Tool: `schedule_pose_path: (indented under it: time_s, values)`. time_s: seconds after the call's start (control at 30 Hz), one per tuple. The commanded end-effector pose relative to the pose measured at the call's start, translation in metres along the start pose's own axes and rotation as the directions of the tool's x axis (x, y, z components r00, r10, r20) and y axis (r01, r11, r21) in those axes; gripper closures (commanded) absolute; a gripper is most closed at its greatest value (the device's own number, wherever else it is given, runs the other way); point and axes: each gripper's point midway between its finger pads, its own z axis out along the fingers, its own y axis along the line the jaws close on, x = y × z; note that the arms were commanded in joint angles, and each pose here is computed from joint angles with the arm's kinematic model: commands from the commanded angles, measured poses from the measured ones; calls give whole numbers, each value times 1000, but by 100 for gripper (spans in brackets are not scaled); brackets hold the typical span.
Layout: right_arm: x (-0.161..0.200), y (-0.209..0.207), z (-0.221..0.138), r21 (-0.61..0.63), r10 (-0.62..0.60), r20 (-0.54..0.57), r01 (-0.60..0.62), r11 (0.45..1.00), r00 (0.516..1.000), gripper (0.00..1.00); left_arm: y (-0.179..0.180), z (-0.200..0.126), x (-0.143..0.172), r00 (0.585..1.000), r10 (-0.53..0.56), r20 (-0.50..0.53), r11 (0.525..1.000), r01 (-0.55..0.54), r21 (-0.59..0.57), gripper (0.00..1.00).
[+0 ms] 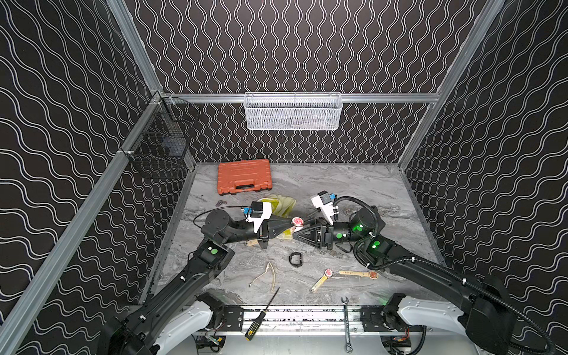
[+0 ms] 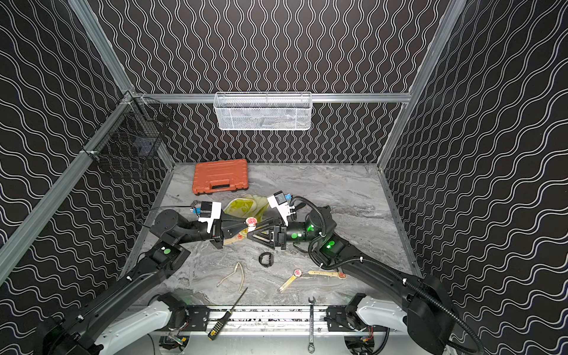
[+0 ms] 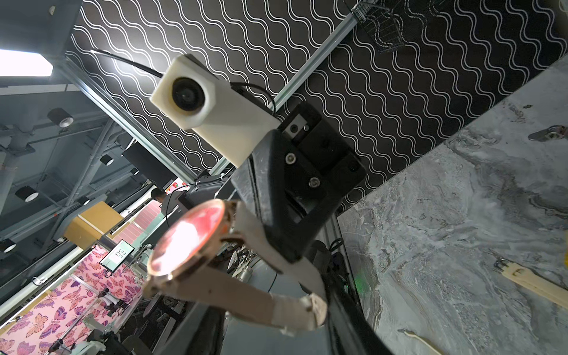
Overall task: Wipe the watch dial
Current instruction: Pick up the watch at the center of the board.
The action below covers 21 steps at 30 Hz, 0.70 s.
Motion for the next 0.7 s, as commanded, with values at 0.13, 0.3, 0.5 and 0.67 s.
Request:
schedule_pose_path:
  time_s: [0.13,0.3,0.5,0.67]
  values:
    - [2,-5,1,2,16,5,-16,1000,1000,62,-4,0,-16,999,-6,51,1000,5,18,100]
    - [8,-12,-3,38,14,1,-14,999,1000,62,-2,0,-19,997,-28,75,1000,27,14,100]
    - [10,11,-9,-34,-66,-8,65,997,998,27,-2,0,-17,995,-38,92,999,37,18,100]
    - [3,25,-14,-36,-126,7,126,991,992,8,-3,0,-13,997,-27,72,1000,26,14,100]
